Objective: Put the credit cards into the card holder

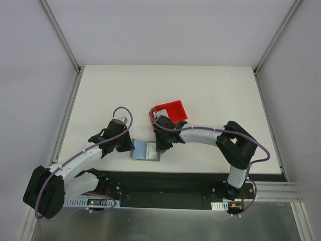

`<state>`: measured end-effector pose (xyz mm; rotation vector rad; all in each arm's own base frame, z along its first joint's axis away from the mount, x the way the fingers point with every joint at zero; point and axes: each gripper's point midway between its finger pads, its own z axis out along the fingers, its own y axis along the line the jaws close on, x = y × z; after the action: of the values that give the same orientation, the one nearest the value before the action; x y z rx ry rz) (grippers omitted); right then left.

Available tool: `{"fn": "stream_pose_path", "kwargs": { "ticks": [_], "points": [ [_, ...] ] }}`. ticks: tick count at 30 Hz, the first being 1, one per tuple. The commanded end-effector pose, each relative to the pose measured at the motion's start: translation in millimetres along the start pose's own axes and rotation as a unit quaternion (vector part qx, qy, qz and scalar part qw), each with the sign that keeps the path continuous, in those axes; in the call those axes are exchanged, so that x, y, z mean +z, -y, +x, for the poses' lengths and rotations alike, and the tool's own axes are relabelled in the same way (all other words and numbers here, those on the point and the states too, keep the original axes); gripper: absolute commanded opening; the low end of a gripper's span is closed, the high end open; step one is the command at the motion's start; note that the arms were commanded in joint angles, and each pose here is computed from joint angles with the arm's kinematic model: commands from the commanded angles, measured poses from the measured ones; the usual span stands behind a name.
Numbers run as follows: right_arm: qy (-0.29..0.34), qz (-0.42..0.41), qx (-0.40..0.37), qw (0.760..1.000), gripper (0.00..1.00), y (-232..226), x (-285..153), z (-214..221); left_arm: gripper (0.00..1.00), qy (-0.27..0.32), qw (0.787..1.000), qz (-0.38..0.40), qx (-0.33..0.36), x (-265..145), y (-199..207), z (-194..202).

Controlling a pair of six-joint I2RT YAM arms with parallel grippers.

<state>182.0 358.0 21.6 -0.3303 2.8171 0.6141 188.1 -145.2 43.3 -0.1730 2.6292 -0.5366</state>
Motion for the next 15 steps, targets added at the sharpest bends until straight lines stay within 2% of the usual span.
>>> {"fn": "stream_pose_path", "kwargs": {
  "ticks": [1, 8, 15],
  "points": [
    [0.001, 0.089, -0.013, 0.996, 0.11, 45.1, -20.3, 8.1, 0.03, -0.032, 0.998, 0.046, -0.022, 10.1, 9.5, 17.5],
    [0.022, 0.109, -0.01, 0.994, 0.11, 66.5, -45.2, 5.8, 0.05, -0.043, 0.993, 0.103, -0.05, 19.4, 28.1, 27.0],
    [0.091, 0.063, -0.013, 0.994, 0.13, 37.4, -82.6, -23.5, 0.04, -0.04, 0.993, 0.101, -0.054, 23.3, 42.7, 26.9]
  ]
}}
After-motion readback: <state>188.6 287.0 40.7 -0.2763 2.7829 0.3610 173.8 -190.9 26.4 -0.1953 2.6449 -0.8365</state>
